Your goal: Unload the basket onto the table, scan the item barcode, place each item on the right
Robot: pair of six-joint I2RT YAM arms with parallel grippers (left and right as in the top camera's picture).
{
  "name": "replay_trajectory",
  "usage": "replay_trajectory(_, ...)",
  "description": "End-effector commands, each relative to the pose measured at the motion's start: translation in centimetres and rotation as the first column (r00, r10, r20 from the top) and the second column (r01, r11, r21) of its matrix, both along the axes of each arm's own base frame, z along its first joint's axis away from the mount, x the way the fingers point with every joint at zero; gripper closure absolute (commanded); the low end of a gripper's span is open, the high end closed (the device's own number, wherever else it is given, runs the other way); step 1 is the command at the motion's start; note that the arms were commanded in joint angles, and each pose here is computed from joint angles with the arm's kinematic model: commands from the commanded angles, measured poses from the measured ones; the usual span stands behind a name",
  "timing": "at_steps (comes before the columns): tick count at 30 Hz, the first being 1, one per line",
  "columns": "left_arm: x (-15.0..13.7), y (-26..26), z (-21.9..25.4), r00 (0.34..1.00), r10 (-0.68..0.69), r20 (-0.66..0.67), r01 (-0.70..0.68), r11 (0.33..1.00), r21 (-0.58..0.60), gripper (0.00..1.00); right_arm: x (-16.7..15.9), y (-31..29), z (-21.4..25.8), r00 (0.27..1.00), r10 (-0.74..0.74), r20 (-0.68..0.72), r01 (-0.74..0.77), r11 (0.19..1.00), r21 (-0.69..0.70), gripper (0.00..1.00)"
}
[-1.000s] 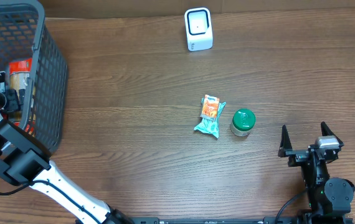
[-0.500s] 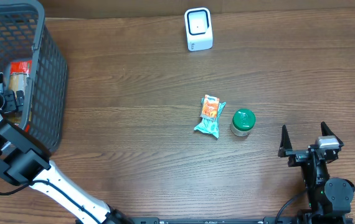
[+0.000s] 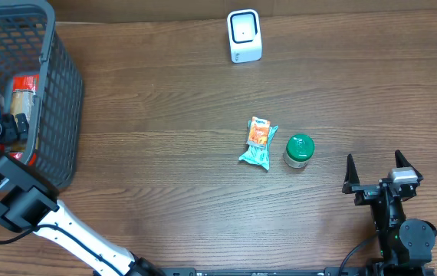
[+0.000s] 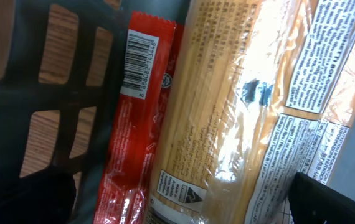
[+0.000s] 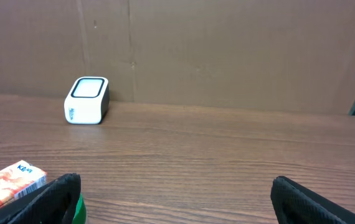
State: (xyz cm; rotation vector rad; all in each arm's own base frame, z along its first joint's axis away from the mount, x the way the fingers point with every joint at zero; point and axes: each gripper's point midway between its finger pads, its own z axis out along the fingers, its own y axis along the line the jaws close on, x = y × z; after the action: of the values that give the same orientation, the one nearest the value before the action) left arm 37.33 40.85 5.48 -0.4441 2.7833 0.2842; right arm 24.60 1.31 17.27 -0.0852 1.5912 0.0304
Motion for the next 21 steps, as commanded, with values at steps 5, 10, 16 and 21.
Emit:
replay_trajectory(5,1.0,-0.6,0.4,0.996,-0.045,0.072,0.049,0.997,-0.062,0.00,0.0,-0.1,-0.2,1.000,-0.002,0.002,0.002,1.000,-0.004,0.00)
replay_trajectory(10,2.5,-0.7,4.2,0.986,-0.069,0.151,0.076,0.996,-0.038,0.00,0.0,-0.1,-0.2,1.000,-0.002,0.002,0.002,1.000,-0.004,0.00)
replay_trajectory(16,1.4,-0.6,3.0,0.994,-0.068,0.082,0.071,0.997,-0.031,0.00,0.0,-0.1,-0.2,1.000,-0.002,0.002,0.002,1.000,-0.004,0.00)
replay_trajectory(21,0.4,-0.8,0.5,0.996,-0.086,0.030,0.087,0.995,-0.041,0.00,0.0,-0.1,-0.2,1.000,-0.002,0.002,0.002,1.000,-0.004,0.00)
